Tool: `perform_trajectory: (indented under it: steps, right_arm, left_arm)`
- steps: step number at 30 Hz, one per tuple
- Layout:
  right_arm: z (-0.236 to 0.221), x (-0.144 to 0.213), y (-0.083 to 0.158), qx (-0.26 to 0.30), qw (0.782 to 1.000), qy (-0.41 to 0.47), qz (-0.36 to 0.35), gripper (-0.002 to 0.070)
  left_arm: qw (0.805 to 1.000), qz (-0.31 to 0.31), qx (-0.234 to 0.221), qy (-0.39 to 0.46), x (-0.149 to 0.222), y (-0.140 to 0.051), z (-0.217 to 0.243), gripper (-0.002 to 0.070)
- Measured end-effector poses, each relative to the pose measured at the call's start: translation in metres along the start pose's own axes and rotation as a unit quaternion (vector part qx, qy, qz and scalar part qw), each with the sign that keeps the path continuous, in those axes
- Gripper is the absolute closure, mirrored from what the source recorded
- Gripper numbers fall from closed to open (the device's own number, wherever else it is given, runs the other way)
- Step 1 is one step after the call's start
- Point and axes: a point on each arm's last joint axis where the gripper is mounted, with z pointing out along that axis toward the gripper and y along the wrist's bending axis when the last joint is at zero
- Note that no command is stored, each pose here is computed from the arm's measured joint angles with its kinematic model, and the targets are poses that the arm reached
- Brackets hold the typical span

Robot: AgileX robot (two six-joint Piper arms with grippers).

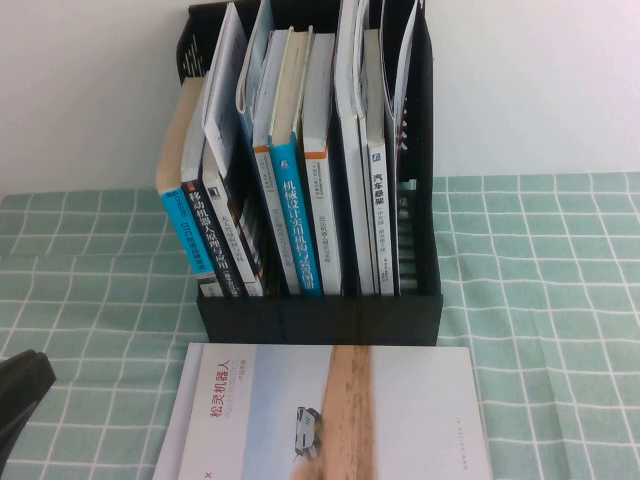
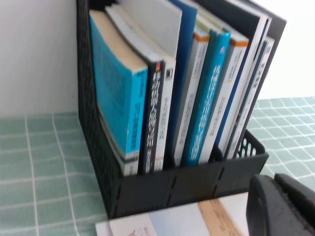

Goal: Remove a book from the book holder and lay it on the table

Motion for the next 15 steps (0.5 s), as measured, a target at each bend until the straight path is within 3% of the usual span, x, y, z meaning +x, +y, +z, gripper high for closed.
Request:
perform_trajectory:
  steps: [7, 15]
  right_arm:
    - [0.0005, 0.0021, 0.0087, -0.046, 0.998, 0.008, 0.046, 0.0678]
    - [0.0008, 0.0029, 0.0097, -0.051, 0.998, 0.009, 0.048, 0.0678]
  left_arm:
    - [1.000, 0.006, 0.013, -0.017, -0.0030, -0.0024, -0.0001, 0.0677]
    - [1.000, 0.006, 0.013, -0.017, -0.0031, -0.0025, -0.0001, 0.0678]
